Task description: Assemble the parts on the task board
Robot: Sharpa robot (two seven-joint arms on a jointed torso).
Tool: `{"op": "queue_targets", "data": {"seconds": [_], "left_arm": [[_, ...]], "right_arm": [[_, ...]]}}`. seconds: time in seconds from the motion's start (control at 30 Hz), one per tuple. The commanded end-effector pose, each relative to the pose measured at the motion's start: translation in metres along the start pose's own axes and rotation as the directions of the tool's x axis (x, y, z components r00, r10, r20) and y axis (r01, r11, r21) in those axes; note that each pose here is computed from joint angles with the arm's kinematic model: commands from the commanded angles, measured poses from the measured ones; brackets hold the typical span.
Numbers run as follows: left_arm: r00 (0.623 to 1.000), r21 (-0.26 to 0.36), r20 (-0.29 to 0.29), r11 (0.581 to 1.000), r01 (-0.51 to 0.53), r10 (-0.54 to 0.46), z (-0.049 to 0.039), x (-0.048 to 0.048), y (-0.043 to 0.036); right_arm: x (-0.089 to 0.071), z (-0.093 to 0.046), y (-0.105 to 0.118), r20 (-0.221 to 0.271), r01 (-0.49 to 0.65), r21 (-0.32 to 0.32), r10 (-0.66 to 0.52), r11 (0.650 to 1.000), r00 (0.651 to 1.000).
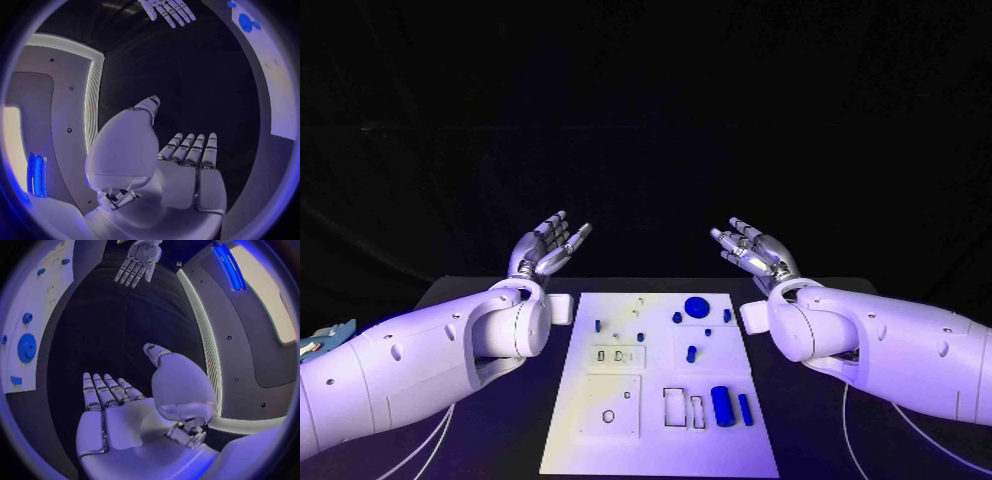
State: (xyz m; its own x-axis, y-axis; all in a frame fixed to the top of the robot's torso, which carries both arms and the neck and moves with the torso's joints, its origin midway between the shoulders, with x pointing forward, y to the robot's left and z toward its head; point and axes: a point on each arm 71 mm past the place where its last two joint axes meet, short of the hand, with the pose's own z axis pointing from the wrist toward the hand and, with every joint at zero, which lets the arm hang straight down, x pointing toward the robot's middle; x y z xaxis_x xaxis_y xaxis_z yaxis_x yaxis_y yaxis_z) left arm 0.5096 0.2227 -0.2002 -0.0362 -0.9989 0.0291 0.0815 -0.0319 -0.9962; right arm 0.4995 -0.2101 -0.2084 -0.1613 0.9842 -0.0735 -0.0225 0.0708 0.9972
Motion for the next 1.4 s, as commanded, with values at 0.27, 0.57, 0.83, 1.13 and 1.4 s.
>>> {"op": "queue_targets", "data": {"seconds": [0.27,0.57,0.83,1.13,1.4], "left_arm": [[0.995,0.045,-0.090,0.998,0.050,-0.045,0.0024,0.0061,-0.0053],[0.993,0.060,-0.103,0.996,0.066,-0.060,0.0031,-0.0039,-0.0089],[0.985,0.081,-0.161,0.994,0.079,-0.065,-0.0016,-0.0065,-0.0130],[0.969,0.086,-0.235,0.991,0.101,-0.078,-0.0124,0.0002,-0.0201],[0.958,0.080,-0.265,0.988,0.134,-0.109,-0.0203,0.0055,-0.0288]], "right_arm": [[0.006,0.009,0.005,-0.254,0.047,0.016,-0.041,0.999,0.966],[-0.007,0.016,0.021,-0.162,0.403,-0.235,-0.444,0.885,0.881],[-0.003,0.020,0.027,-0.183,0.559,-0.356,-0.643,0.749,0.744],[0.004,0.022,0.029,-0.193,0.718,-0.422,-0.829,0.553,0.525],[0.013,0.024,0.028,-0.195,0.822,-0.429,-0.927,0.374,0.320]]}}
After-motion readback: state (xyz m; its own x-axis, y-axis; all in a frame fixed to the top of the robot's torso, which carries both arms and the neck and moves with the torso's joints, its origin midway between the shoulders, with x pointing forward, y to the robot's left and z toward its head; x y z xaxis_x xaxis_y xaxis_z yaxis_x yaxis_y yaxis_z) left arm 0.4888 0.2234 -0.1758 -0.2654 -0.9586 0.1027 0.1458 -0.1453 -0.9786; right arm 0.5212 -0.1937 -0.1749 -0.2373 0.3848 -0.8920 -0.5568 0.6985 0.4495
